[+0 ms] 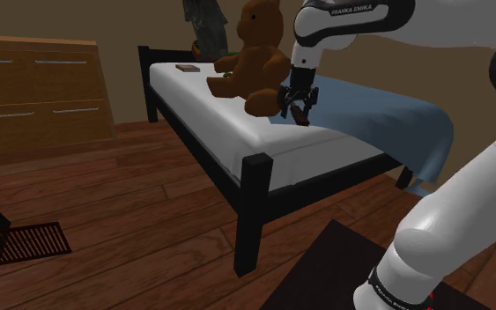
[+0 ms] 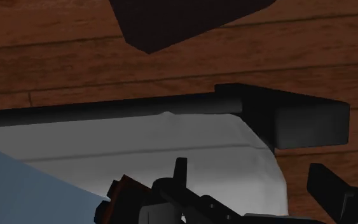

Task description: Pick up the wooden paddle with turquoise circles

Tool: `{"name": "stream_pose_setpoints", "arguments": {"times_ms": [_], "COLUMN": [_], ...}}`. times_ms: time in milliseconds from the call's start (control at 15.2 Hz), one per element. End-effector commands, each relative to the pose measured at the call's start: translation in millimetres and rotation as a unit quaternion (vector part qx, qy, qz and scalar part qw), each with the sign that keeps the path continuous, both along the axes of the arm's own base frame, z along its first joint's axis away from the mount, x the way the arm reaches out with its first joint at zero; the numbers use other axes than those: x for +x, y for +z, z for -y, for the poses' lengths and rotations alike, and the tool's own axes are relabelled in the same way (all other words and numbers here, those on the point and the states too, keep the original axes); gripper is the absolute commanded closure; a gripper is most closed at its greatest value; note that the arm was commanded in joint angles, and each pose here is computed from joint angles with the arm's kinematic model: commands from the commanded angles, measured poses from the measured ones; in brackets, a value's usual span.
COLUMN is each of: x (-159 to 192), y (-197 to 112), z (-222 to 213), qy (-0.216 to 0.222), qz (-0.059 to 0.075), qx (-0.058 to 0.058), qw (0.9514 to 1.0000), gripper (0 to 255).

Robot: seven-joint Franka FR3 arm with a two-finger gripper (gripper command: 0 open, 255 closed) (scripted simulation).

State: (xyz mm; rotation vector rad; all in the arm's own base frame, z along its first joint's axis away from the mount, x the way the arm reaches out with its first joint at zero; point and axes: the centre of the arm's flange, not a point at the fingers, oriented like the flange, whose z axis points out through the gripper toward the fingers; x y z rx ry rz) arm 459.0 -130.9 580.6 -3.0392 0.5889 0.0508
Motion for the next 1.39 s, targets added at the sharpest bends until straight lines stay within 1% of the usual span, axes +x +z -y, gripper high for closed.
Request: {"name": "stream_pose_setpoints", "arguments": {"times_ms": [0,264,528,792,1056,1122,1320], "x": [13.4,40.9,65.2,86.0,103.4,104.5,104.5], "y": [-0.9,-2.3,-3.2,-3.7,-3.7,-3.7,-19.5], "z": [23.7,66.9,112.0,158.8,207.0,210.7,210.7], "qy": [-0.019,-0.056,-0.093,-0.130,-0.167,-0.170,-0.170], "qz": [0.002,0.005,0.008,0.011,0.014,0.015,0.015], "qx": [-0.002,-0.005,-0.008,-0.012,-0.015,-0.015,-0.015], "qw": [0.9998,0.9984,0.9956,0.9914,0.9858,0.9853,0.9853], "gripper": [0,0,0,0,0,0,0]}}
